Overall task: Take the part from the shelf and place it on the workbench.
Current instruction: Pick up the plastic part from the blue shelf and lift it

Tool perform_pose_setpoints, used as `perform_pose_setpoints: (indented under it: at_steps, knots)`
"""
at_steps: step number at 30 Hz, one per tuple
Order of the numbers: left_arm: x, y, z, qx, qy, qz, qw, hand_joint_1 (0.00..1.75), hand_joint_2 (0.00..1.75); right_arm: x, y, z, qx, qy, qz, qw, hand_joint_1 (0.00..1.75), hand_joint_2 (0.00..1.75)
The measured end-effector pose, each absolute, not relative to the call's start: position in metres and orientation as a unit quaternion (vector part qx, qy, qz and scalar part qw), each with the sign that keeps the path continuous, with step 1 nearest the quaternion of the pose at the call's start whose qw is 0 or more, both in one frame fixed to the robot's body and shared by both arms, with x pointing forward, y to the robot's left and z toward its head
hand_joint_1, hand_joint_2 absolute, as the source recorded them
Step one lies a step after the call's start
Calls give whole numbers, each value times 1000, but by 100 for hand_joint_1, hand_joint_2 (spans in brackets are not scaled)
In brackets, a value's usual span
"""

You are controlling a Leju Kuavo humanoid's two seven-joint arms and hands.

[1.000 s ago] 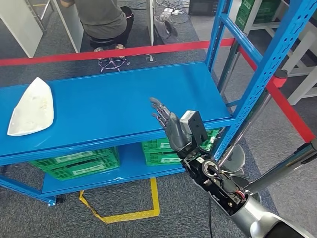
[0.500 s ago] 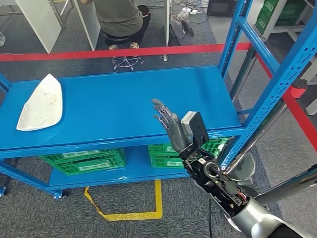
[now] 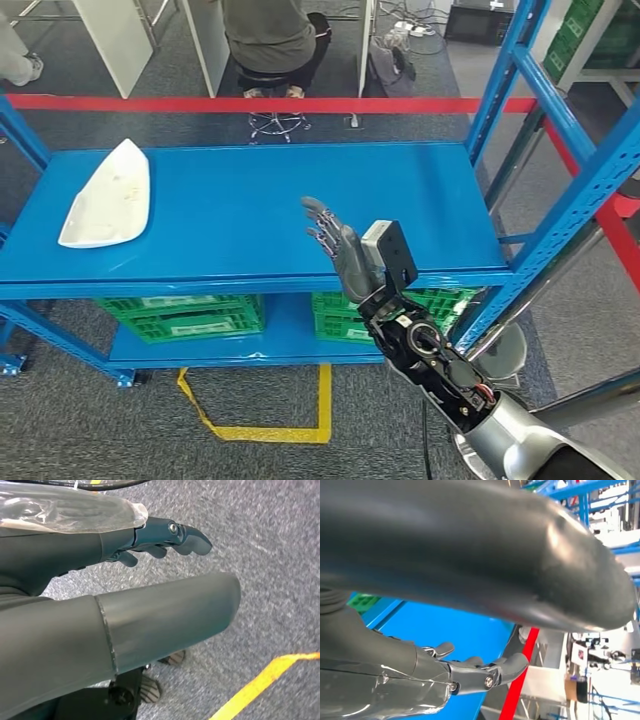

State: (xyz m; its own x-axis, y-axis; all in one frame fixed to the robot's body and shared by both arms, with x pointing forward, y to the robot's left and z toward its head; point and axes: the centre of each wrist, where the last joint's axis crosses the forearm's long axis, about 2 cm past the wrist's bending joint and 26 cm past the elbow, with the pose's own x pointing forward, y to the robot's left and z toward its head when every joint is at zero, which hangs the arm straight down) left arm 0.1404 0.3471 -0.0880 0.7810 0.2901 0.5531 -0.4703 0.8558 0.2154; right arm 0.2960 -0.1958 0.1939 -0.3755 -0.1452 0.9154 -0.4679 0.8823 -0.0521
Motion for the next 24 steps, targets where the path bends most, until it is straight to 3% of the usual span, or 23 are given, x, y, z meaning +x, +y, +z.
perform_pose_setpoints:
  at_steps: [24]
  knots:
    - [135,345,-90,183,-252,200,929,0,0,298,-198,198,186,-818,152,522,0,0]
